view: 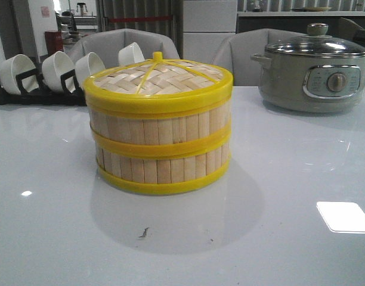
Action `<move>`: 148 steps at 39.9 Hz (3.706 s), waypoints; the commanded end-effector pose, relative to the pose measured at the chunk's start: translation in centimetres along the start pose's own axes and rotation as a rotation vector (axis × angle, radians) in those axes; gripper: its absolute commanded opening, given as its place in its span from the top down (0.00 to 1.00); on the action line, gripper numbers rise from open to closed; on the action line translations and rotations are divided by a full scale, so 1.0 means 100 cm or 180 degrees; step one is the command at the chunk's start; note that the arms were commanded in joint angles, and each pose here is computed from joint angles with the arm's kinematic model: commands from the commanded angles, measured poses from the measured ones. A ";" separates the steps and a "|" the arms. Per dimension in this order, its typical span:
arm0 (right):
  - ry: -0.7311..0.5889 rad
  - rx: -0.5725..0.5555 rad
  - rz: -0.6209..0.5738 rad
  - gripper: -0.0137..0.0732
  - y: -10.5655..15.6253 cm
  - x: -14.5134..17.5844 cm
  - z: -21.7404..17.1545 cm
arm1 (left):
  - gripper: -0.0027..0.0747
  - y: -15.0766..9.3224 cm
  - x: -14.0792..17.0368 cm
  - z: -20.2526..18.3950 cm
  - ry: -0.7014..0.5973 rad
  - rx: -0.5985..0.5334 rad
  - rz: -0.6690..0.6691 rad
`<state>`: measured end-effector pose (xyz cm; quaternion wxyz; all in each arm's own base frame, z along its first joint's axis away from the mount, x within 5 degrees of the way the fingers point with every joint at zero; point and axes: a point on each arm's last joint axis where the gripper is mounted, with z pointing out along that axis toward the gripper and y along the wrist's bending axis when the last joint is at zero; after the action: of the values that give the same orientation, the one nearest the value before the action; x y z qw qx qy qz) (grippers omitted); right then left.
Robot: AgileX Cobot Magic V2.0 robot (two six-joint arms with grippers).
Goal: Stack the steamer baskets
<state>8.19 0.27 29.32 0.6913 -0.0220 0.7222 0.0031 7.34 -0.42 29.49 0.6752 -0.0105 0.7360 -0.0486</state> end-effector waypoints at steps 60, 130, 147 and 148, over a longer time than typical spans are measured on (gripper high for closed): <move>-0.0370 0.0001 -0.0034 0.82 0.000 -0.018 -0.001 | 0.86 0.012 0.083 -0.012 -0.0599 -0.0253 0.0113; -0.0095 -0.0069 0.0436 0.82 0.004 0.095 -0.023 | 0.86 0.012 0.084 -0.012 -0.0592 -0.0254 0.0113; -0.0088 -0.0069 0.0429 0.82 0.004 0.095 -0.023 | 0.86 0.012 0.084 -0.012 -0.0592 -0.0254 0.0113; -0.0088 -0.0069 0.0429 0.82 0.004 0.095 -0.023 | 0.86 0.012 0.084 -0.012 -0.0592 -0.0254 0.0113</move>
<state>5.60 0.34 18.53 0.6562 0.0205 0.7523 0.0554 5.64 0.27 20.31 0.7054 -0.0302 0.7081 0.0016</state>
